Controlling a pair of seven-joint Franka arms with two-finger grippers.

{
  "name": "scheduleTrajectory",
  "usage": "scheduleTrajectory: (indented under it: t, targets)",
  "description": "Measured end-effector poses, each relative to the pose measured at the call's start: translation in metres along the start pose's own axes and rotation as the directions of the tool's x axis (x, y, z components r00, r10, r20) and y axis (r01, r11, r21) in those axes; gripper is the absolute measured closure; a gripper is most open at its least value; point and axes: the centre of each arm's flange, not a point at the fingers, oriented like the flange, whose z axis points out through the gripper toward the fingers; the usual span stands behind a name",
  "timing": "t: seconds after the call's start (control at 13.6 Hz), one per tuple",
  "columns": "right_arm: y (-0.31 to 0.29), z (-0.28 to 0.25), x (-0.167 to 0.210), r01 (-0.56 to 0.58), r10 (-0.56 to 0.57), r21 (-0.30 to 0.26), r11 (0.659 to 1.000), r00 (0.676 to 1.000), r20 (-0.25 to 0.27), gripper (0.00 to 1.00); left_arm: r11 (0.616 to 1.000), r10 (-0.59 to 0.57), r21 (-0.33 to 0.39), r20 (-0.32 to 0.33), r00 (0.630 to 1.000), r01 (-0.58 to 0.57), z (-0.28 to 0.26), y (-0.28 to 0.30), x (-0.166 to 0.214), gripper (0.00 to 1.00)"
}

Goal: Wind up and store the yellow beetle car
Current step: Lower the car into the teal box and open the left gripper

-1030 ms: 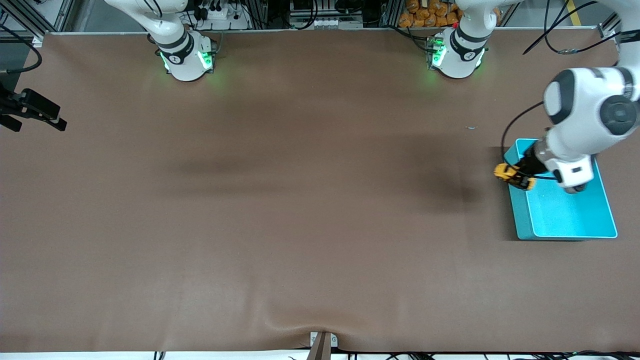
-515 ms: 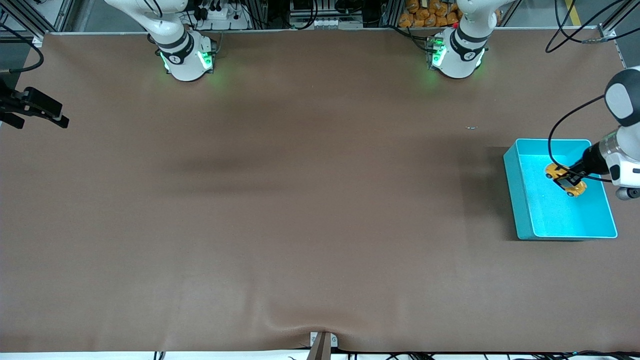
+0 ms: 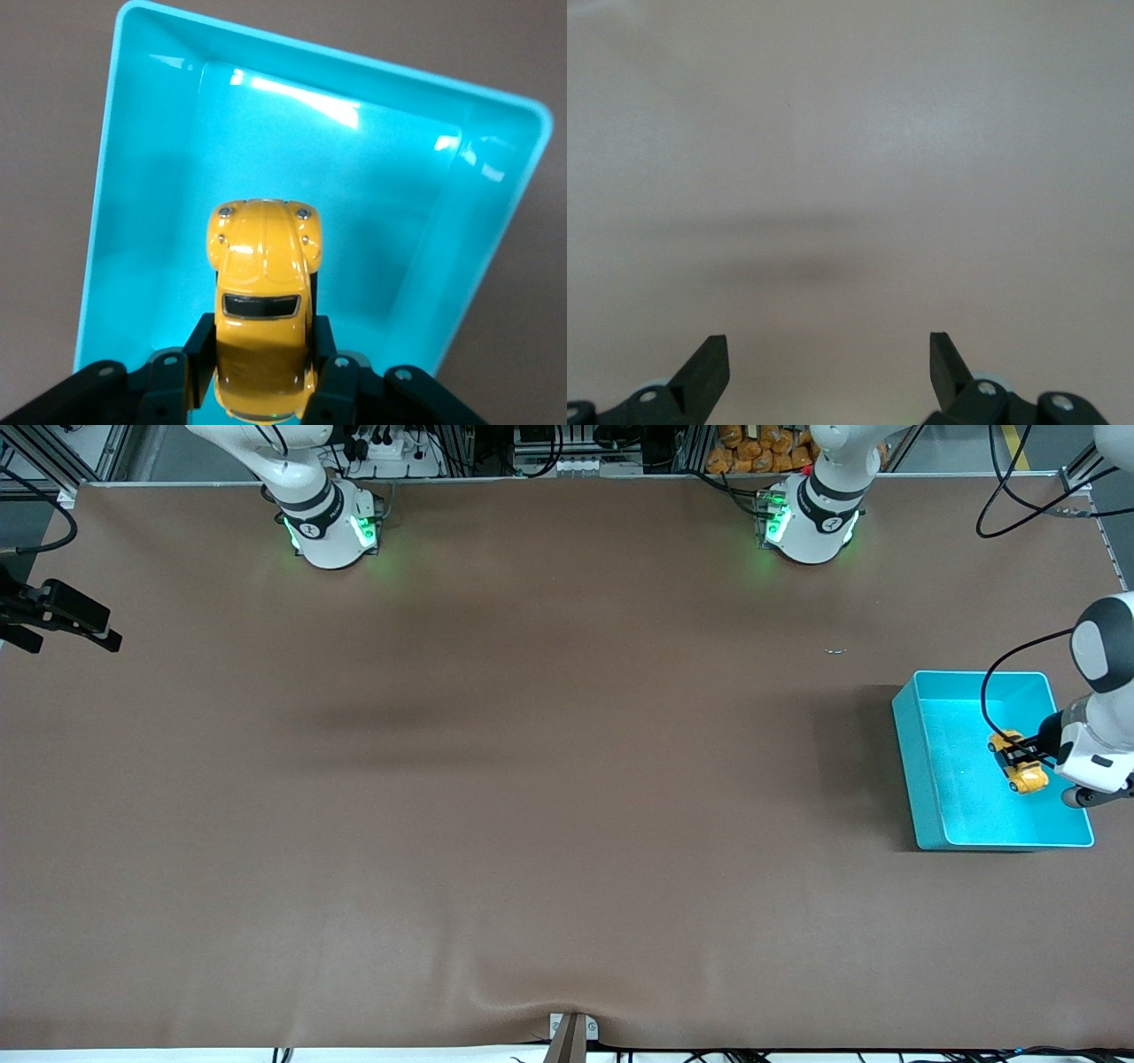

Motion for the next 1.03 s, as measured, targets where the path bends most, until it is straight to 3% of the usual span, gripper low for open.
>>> scheduleTrajectory:
  t: [0.44,1.03]
  targets:
    - [0.000,0.000,0.000,-0.001,0.001,0.000,1.000,1.000,0.000,0.00,0.986,0.161,-0.036,-0.004,0.987,-0.161,0.051,-0.016,0.012,0.53]
    - [0.002,0.000,0.000,-0.003,0.003,-0.002,1.000,1.000,0.000,0.00,0.978,0.197,-0.076,0.038,0.980,-0.194,0.106,-0.004,0.014,0.53]
